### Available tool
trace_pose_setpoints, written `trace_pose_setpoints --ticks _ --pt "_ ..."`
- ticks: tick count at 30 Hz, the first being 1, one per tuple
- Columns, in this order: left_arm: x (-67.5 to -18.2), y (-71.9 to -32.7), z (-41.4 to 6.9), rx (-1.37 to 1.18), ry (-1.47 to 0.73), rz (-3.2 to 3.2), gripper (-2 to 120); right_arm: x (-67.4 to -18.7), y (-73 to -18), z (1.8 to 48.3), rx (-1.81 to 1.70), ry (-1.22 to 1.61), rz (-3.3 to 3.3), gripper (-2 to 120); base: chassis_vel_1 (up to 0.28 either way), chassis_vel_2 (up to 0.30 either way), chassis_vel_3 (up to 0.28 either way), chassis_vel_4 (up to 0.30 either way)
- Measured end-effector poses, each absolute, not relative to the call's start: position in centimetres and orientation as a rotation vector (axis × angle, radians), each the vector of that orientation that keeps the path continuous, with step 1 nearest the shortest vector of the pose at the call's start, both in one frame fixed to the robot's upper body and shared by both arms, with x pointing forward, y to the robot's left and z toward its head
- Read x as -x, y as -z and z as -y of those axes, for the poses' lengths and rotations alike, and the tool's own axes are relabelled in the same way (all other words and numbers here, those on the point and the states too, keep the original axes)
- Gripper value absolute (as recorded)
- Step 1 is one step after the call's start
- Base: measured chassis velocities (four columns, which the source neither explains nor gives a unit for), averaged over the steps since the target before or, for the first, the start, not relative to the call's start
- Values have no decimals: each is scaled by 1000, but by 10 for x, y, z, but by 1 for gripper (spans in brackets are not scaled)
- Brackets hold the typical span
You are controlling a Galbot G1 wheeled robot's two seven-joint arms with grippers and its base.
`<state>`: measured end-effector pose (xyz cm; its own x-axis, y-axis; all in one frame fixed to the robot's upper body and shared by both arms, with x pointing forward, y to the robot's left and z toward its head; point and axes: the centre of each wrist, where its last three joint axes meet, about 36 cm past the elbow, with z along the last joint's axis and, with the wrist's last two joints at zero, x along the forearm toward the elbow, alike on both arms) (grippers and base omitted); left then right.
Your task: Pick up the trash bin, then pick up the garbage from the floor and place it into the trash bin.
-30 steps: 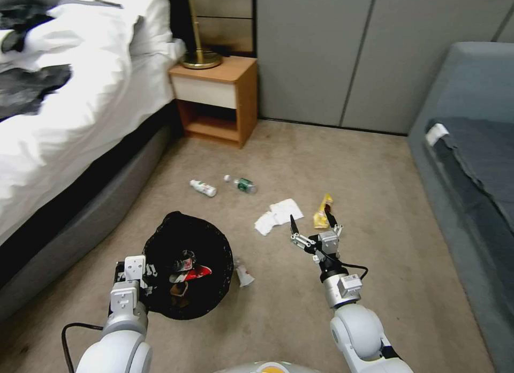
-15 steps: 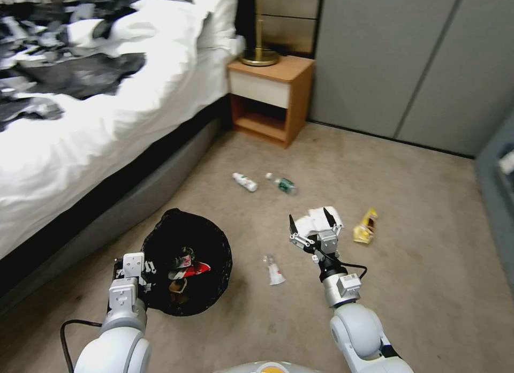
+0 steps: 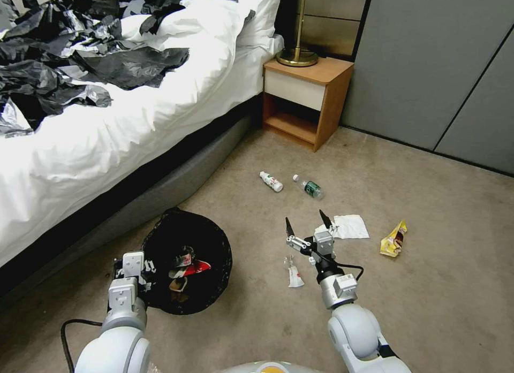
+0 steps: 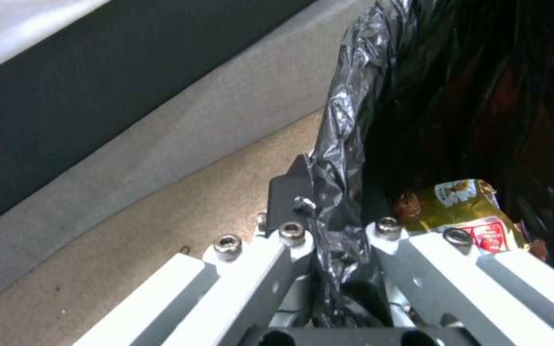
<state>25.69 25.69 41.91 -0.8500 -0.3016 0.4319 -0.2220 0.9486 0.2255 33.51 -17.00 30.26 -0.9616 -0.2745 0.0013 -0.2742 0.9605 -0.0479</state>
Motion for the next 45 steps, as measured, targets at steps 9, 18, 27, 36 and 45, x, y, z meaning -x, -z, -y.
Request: trace_pose_setpoints --ticks 9,18,27,36,45 --pt "-256 -418 -256 -377 231 2622 1 -352 -302 159 517 91 -3352 100 0 0 0 0" --pt "-255 -418 -257 -383 236 2617 1 -373 -251 157 562 139 -3585 100 0 0 0 0" --pt "-253 -417 -256 -386 241 2610 1 -396 -213 172 578 197 -3706 100 0 0 0 0" --pt "-253 -417 -255 -385 241 2610 1 -393 -185 184 571 219 -3769 100 0 0 0 0" --pt "-252 -416 -254 -381 243 2607 1 -390 -163 184 592 235 -3791 100 0 0 0 0"
